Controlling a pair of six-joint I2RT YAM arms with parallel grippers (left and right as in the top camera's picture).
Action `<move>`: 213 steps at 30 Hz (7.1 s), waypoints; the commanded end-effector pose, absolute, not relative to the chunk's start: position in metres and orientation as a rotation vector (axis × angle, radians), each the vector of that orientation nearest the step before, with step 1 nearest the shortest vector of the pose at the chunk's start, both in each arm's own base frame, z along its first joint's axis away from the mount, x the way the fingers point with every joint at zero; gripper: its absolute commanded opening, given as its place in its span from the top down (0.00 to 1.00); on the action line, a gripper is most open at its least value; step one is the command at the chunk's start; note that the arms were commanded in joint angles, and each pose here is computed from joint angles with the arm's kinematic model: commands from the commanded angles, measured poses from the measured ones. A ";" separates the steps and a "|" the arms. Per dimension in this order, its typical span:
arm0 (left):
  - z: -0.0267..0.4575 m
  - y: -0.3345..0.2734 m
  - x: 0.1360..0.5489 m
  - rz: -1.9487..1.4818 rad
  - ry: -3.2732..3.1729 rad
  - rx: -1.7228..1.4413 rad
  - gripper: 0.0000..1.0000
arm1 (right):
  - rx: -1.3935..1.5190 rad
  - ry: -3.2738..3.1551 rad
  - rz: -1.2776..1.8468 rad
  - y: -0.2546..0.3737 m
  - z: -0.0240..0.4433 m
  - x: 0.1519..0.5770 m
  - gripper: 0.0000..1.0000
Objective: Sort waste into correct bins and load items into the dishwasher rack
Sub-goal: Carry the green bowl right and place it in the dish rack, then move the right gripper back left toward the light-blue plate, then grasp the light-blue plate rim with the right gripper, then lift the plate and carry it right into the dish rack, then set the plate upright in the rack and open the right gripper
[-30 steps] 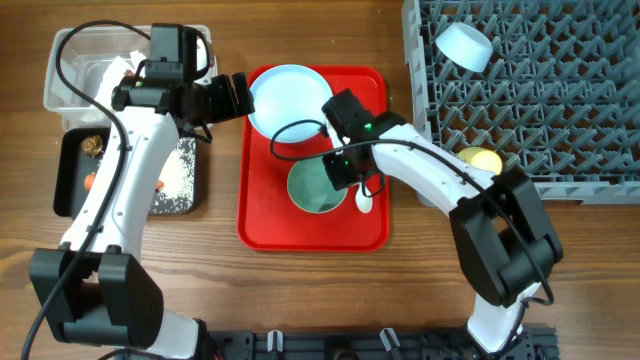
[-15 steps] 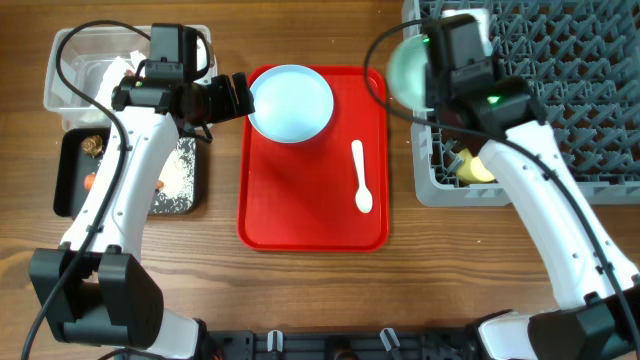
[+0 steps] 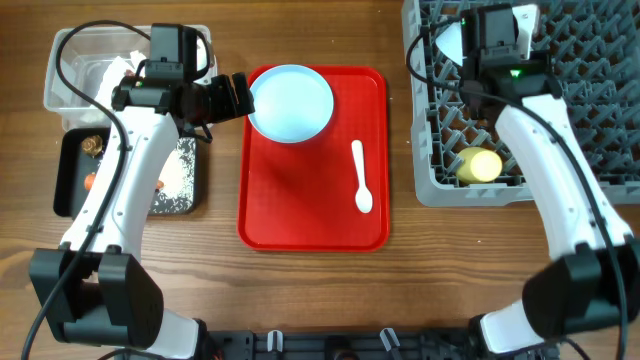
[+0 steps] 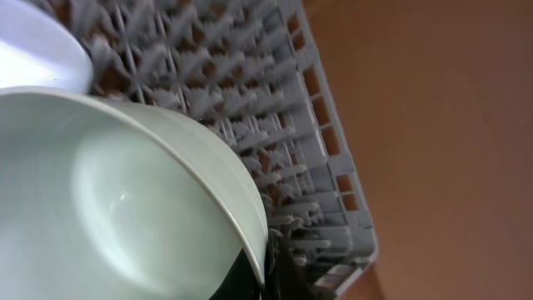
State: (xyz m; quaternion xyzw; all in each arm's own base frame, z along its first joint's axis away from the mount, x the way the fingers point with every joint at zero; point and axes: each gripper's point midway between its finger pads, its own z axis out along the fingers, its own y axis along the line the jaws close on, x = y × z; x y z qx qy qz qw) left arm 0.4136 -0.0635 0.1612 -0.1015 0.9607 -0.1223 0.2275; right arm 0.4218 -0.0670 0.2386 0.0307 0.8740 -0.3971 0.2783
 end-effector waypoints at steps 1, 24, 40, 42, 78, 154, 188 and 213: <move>0.166 -0.063 0.415 -0.331 2.630 -0.287 0.00 | -0.046 2.399 -1.196 -0.077 0.221 0.427 0.96; 0.166 -0.063 0.415 -0.331 2.630 -0.287 0.00 | -0.143 2.412 -1.506 -0.108 0.186 0.443 0.96; 0.166 -0.063 0.415 -0.331 2.630 -0.287 0.00 | -0.323 2.399 -1.447 -0.061 0.174 0.456 0.96; 0.166 -0.063 0.415 -0.331 2.630 -0.287 0.00 | -0.354 2.406 -1.402 -0.051 0.170 0.458 0.96; 0.166 -0.063 0.415 -0.331 2.630 -0.287 0.00 | -0.254 2.168 -0.350 0.100 0.263 0.469 0.00; 0.166 -0.063 0.415 -0.331 2.630 -0.287 0.00 | -0.202 2.687 0.125 0.159 0.090 0.466 0.96; 0.166 -0.063 0.415 -0.331 2.630 -0.287 0.00 | 0.368 2.076 -0.677 -0.089 0.296 0.480 0.96; 0.166 -0.063 0.415 -0.331 2.630 -0.287 0.00 | -0.161 2.066 -1.178 -0.177 0.310 0.506 0.96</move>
